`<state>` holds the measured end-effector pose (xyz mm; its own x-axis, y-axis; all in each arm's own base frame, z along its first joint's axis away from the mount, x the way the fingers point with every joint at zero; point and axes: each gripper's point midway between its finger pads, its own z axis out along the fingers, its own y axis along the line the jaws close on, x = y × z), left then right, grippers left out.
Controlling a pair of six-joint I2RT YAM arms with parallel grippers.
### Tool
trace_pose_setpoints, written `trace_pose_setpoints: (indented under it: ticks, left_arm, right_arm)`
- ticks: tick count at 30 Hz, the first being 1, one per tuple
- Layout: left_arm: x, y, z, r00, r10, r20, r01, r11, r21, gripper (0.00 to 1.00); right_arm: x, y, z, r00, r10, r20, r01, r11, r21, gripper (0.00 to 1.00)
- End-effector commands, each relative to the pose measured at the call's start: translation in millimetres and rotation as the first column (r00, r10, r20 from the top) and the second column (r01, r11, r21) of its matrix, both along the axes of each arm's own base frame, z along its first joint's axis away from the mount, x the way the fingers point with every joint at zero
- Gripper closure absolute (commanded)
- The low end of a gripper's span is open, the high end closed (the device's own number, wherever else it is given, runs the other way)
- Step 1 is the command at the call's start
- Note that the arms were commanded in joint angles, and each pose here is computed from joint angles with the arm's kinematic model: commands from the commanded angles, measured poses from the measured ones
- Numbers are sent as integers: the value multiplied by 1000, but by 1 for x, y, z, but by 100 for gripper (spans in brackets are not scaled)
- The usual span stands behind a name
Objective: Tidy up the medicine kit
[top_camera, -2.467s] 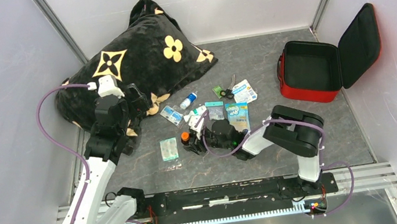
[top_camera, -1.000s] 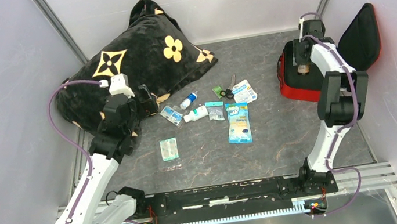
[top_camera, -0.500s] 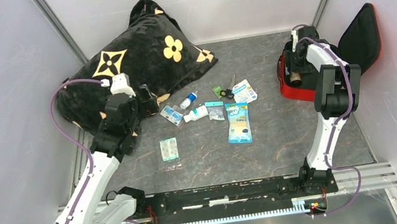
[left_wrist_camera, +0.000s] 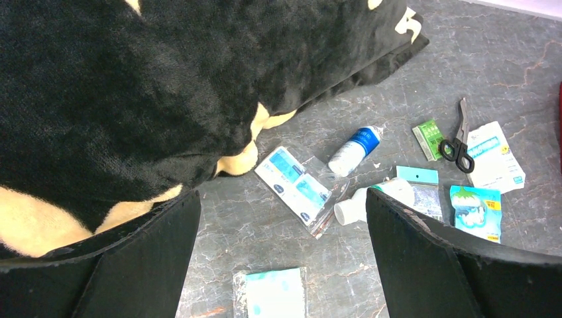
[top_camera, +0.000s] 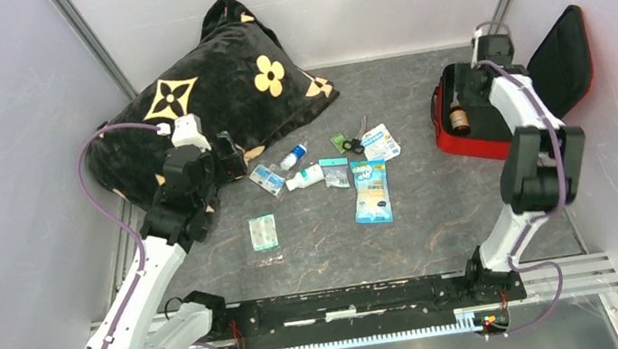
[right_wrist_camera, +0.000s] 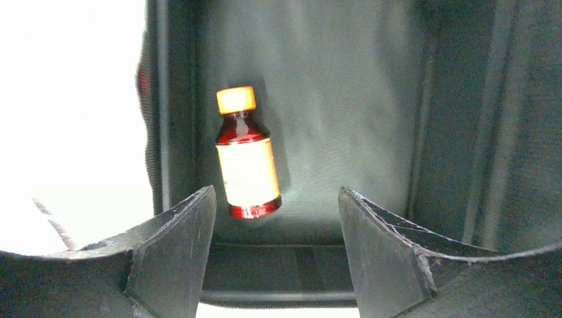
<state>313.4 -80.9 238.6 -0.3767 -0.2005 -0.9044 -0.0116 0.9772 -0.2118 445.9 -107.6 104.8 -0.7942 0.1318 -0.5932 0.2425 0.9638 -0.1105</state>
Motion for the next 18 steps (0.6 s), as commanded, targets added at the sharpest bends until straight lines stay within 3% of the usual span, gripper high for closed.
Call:
trace_pose_setpoints:
  ticks: [1, 5, 10, 15, 18]
  left_arm:
    - [6, 0, 15, 999, -7, 46, 6, 1000, 9, 0]
    - [9, -11, 16, 998, -51, 46, 53, 998, -26, 0]
    - [9, -49, 5, 985, -173, -6, 171, 978, -115, 0]
    - [-2, -99, -13, 961, -275, -34, 268, 952, -145, 0]
    - [-10, -131, -25, 936, -348, -51, 328, 917, -226, 0]
  right_arm:
    - [9, 7, 133, 900, -55, 432, 51, 998, 22, 26]
    - [0, 62, 171, 839, 13, 544, -83, 991, 105, 26]
    - [-25, 154, 161, 809, 128, 574, -286, 938, 194, 27]
    - [-71, 221, 98, 828, 230, 511, -426, 851, 307, 28]
    - [-97, 243, 57, 843, 298, 447, -472, 809, 350, 28]
